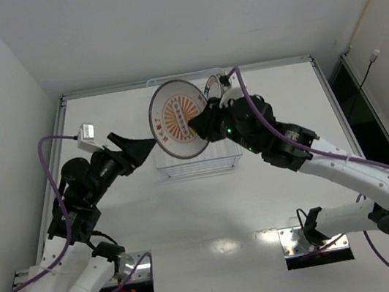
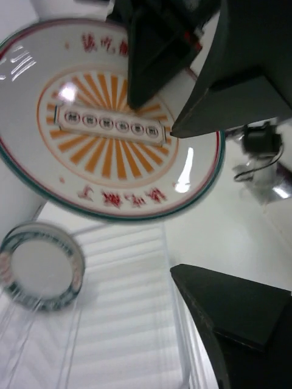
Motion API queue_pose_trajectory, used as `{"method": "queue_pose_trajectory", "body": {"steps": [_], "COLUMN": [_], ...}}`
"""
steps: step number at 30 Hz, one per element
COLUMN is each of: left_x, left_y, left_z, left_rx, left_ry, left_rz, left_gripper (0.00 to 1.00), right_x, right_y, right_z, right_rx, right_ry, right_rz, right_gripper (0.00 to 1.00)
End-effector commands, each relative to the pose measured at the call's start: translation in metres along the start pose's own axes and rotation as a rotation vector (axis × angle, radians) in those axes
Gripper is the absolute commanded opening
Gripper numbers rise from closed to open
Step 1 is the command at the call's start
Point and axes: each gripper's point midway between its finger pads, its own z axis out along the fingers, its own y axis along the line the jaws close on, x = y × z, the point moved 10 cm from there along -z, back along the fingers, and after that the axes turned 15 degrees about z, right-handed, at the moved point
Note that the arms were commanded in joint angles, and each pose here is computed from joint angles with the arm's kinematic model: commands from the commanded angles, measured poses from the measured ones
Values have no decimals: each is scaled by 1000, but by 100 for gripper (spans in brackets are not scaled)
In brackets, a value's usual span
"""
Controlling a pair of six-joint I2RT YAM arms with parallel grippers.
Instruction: Load the plates into the dish rack
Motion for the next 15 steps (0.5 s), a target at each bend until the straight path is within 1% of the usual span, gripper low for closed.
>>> {"method": "queue_pose_trajectory", "body": {"steps": [1, 2, 3, 4, 5, 6, 7, 9, 10, 11, 12, 13, 15], "left_x": [-6, -10, -14, -22, -23, -29, -29, -31, -26, -23, -20, -11, -10], "left_y": [30, 34, 38, 45, 49, 48, 55, 59, 63, 67, 71, 78, 75], "left_z": [-14, -18, -24, -31, -39, -51, -58, -69, -74, -75, -74, -70, -68], "left_rx": [-431, -503, -571, -689, -750, -778, -855, -897, -904, -913, -919, -921, -881], "left_ry": [59, 40, 21, -47, -67, -124, -164, -212, -231, -236, -221, -182, -173], "left_rz": [199, 230, 277, 311, 334, 368, 392, 443, 458, 470, 489, 495, 505], "left_gripper": [84, 86, 88, 88, 89, 89, 92, 92, 93, 94, 94, 94, 94], "right_x": [-37, -43, -65, -66, -79, -70, -75, -83, -80, -84, -84, -78, -83], "right_y": [-3, -6, 8, 0, 12, 1, -6, -6, -22, -26, -32, -47, -68], "right_z": [7, 14, 14, 20, 24, 49, 57, 75, 95, 102, 112, 129, 144], "right_rx": [349, 432, 490, 587, 605, 698, 757, 791, 839, 853, 857, 895, 915], "right_ry": [-166, -186, -278, -257, -300, -299, -305, -336, -320, -323, -312, -290, -275], "right_rz": [-138, -162, -180, -255, -265, -329, -357, -375, -390, -397, -392, -407, -395], "right_gripper": [0, 0, 0, 0, 0, 0, 0, 0, 0, 0, 0, 0, 0]}}
